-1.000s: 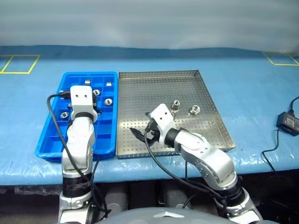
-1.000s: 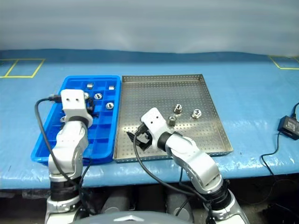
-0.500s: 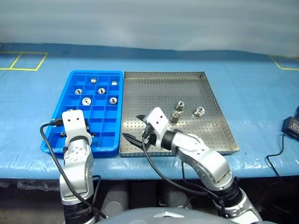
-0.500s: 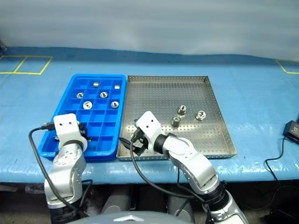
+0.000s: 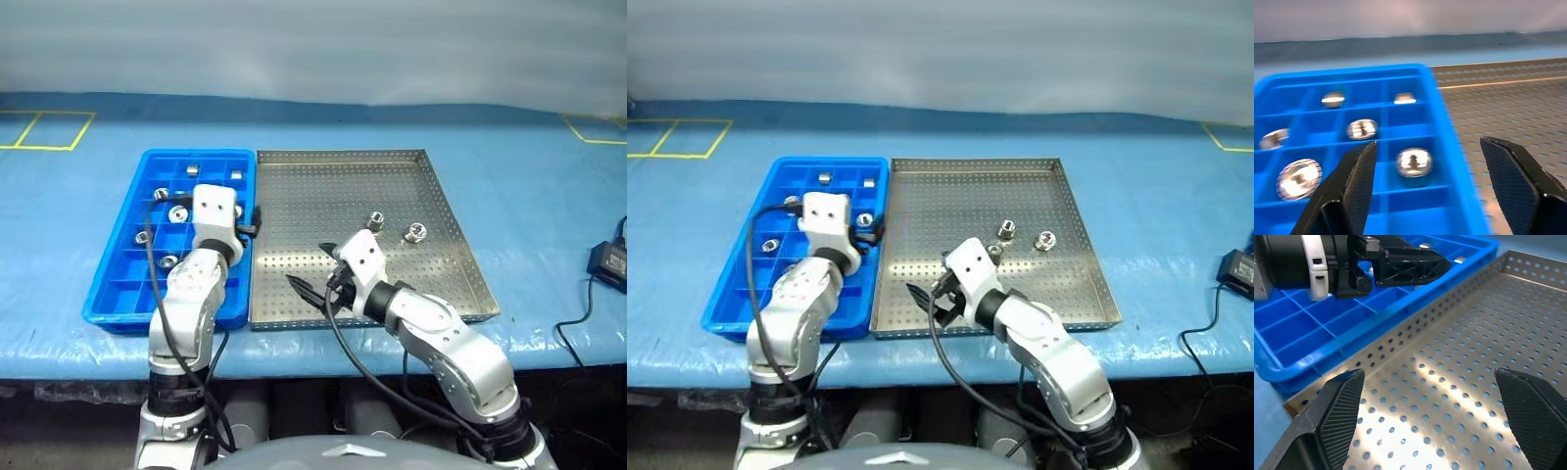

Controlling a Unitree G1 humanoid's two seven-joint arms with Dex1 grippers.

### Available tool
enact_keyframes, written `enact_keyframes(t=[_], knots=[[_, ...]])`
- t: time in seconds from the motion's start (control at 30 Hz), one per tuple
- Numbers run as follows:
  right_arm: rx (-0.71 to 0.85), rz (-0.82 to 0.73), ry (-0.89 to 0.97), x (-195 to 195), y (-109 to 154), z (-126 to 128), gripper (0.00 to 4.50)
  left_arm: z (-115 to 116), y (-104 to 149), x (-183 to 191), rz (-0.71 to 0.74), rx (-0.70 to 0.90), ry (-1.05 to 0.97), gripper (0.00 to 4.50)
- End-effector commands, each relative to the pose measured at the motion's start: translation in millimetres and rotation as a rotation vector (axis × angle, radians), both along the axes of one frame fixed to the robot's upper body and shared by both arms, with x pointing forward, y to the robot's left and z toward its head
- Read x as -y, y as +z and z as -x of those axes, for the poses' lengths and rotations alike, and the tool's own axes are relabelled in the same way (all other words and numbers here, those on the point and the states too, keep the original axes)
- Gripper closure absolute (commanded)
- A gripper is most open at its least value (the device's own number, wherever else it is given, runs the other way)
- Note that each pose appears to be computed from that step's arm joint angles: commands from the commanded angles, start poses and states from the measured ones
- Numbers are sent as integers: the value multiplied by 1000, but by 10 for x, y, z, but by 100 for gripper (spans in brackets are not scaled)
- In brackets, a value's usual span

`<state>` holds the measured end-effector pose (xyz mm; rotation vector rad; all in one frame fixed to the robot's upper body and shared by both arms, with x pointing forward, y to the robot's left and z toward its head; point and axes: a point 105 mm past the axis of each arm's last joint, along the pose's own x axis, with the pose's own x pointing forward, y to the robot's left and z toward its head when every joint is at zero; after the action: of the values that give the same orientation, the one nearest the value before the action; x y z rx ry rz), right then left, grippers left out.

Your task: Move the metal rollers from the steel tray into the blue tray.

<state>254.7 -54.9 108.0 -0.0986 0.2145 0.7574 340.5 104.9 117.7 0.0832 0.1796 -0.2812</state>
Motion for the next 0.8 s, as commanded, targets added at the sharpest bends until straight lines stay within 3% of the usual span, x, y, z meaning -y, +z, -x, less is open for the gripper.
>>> enact_keyframes(t=[0.03, 0.4, 0.8], knots=[[54, 1, -81, 165, 133, 24, 0, -25, -31, 381, 5, -10, -196, 85], [29, 20, -241, 400, 64, 112, 0, -86, -334, 1103, -17, -123, -512, 85], [36, 20, -260, 383, 63, 111, 0, -59, -434, 1214, -46, -143, -588, 85]])
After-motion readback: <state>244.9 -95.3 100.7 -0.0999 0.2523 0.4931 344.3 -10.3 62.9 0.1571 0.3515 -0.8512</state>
